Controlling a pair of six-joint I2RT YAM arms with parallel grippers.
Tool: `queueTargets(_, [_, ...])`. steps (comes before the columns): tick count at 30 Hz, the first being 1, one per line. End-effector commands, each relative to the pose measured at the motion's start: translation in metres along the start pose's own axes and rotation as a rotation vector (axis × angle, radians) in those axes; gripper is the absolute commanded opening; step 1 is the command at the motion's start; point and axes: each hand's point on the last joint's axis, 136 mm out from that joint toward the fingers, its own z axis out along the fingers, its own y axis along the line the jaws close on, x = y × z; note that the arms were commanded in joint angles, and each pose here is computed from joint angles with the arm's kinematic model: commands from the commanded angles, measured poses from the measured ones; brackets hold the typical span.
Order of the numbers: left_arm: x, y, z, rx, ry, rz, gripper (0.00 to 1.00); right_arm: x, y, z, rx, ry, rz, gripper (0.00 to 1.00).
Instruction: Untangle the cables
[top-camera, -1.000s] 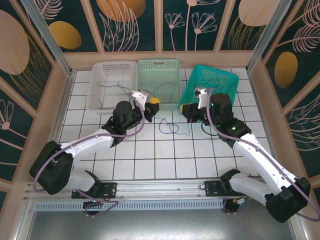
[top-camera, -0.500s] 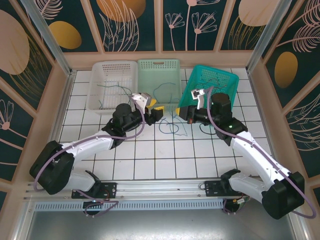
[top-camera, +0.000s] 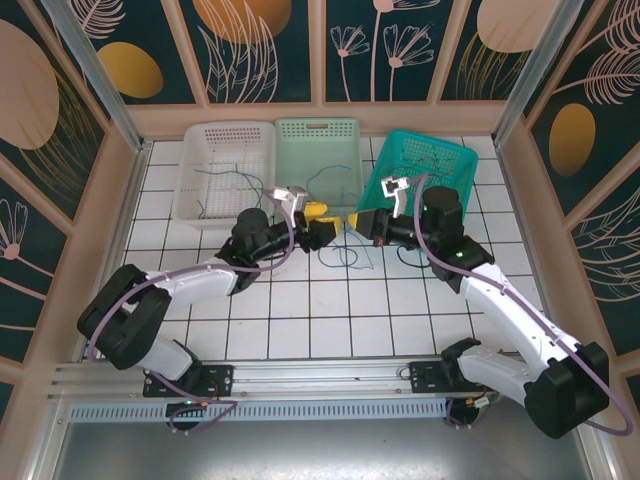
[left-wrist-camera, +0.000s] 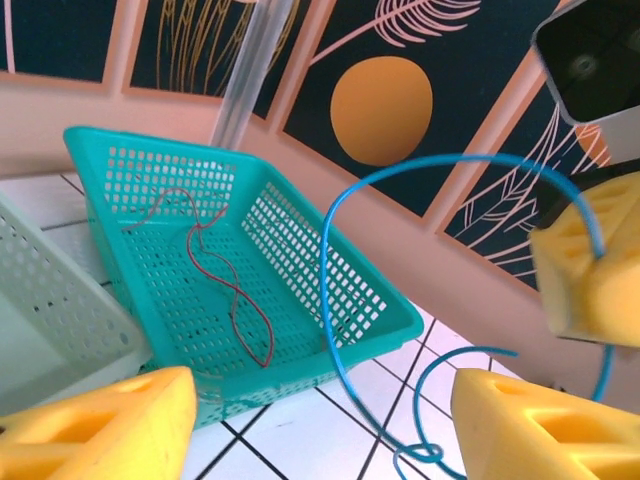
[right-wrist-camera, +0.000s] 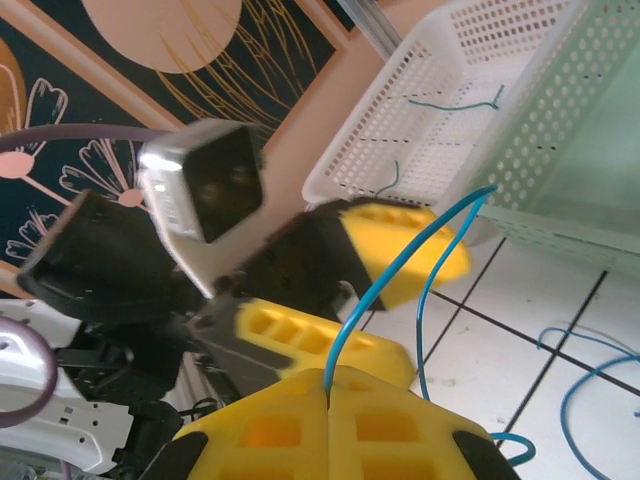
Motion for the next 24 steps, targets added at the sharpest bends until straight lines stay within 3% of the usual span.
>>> queueTargets(1, [-0.010, -0.011, 0.009, 0.072, -0.016, -0.012, 0.61, -0.005, 0.020, 0.000, -0.077, -0.025, -0.040, 0.00])
queueTargets(11, [-0.017, -0.003, 0.009, 0.014, -0.038, 0.030, 0.42, 0.008, 0.021, 0.000, -0.090, 0.020, -0.012, 0.00])
queueTargets(14, [-0.018, -0.002, 0.007, -0.004, -0.037, 0.049, 0.27, 0.011, 0.022, -0.002, -0.097, 0.024, -0.003, 0.00])
queueTargets(17, [-0.017, 0.011, 0.004, -0.086, -0.025, 0.082, 0.13, 0.014, 0.026, -0.005, -0.127, 0.037, 0.017, 0.00])
queueTargets(24, [-0.019, 0.049, -0.014, -0.343, -0.014, 0.186, 0.03, 0.030, 0.025, -0.006, -0.176, 0.112, 0.119, 0.00])
